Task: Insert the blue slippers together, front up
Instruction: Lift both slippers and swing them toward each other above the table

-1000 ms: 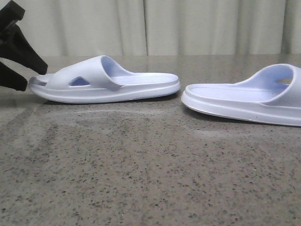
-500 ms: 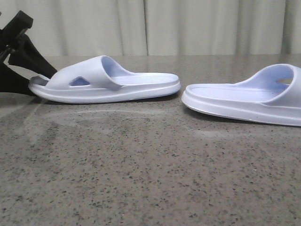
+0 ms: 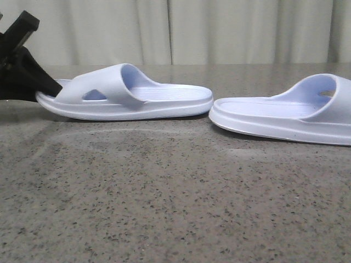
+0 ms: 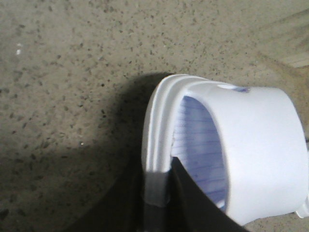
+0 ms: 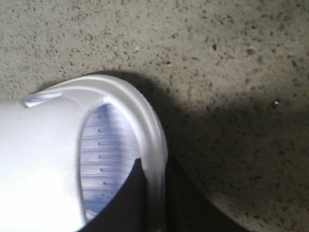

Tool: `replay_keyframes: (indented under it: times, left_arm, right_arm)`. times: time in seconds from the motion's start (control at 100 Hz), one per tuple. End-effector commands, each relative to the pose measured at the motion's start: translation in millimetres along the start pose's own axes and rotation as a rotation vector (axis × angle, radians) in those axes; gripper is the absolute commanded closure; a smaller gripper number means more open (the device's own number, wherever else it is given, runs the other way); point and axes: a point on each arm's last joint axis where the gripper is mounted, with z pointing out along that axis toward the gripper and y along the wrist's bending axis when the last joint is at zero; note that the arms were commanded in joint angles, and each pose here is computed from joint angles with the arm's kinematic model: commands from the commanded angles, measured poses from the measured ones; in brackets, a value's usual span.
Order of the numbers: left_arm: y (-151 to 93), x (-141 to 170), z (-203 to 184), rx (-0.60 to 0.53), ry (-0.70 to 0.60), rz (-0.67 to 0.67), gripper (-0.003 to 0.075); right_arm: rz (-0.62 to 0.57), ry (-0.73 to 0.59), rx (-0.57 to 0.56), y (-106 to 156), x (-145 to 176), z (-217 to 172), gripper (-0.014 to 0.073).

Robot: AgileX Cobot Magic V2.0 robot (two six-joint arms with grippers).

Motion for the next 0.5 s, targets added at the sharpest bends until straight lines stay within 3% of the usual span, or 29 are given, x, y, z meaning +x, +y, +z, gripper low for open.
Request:
replay_keyframes:
  times: [0.0,0.19,0.49]
  left_arm:
    - [-26,-8,-21,0.054,-0.065,0.072,0.0705]
    - [-42,-18,-53,0.107,-0.117,0.125,0.0705]
    - [-50,-34,-104,0.125,-0.219,0.156,0.0705]
  right_arm:
    - [-0.036,-0.095,-0.046,15,-6,-16,0.0702]
    - [-0.085,-0.158,-0.186,34,-6,-26,0.0702]
    - [-0.122,-0.223,-0.299,57,-22,-47,0.0702]
